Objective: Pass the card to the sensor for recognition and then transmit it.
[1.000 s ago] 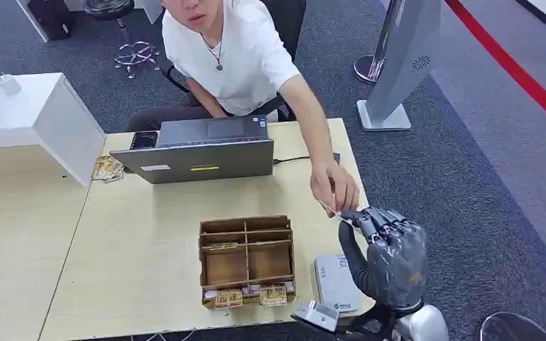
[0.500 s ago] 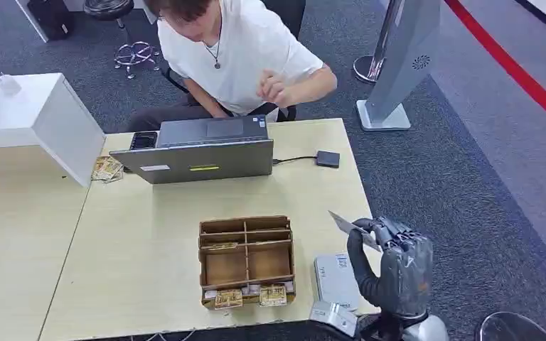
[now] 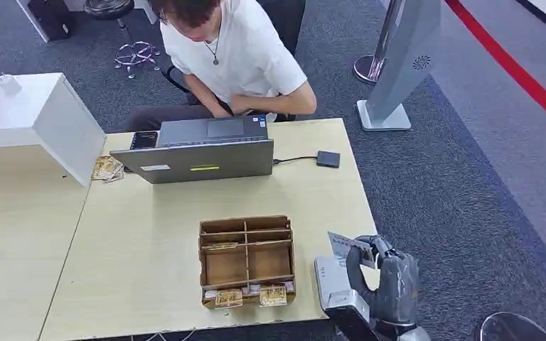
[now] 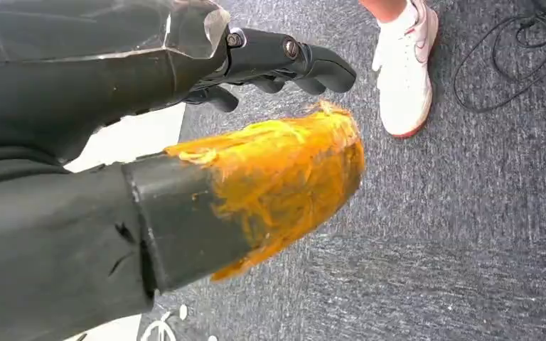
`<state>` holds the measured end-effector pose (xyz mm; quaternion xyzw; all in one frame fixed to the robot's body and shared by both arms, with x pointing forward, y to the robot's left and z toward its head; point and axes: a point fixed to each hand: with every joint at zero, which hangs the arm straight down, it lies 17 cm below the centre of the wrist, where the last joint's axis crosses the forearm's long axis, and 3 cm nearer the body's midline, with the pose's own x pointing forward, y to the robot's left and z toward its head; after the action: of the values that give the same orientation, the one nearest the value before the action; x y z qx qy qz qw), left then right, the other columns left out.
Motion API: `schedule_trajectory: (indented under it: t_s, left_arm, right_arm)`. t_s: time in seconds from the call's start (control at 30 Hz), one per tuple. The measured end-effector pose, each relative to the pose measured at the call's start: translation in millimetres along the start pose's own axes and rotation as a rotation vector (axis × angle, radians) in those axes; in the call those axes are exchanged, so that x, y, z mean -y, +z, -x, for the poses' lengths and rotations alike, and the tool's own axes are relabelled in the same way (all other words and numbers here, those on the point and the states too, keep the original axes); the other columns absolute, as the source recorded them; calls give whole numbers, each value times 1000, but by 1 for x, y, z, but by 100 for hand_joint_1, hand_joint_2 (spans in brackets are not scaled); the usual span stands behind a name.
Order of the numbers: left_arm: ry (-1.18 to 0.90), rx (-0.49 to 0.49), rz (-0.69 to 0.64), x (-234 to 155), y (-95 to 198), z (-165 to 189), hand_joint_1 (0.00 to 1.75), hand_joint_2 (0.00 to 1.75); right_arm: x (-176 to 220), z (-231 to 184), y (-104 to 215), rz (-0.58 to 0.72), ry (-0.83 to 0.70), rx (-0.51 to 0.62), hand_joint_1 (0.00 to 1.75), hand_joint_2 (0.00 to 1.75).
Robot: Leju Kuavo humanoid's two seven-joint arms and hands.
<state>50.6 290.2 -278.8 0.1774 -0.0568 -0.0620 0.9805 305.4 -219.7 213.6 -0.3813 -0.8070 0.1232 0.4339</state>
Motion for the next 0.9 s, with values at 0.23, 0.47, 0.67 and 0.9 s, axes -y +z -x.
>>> schedule_trajectory:
  t_s: [0.23,0.47,0.67,0.9]
  left_arm:
    - [15,-8,1,2,1,1,0,0]
    - [22,-26,0,3,2,4,0,0]
    - [27,-25,-1,5,2,3,0,0]
    - [27,-25,0,6,3,3,0,0]
  right_arm:
    - [-12,21,17,-41,-37,-90,175,175]
    - [-26,44,41,-91,-63,-179,175,175]
    - [-35,61,55,-122,-61,-232,175,175]
    - [-43,76,70,-152,-52,-278,175,175]
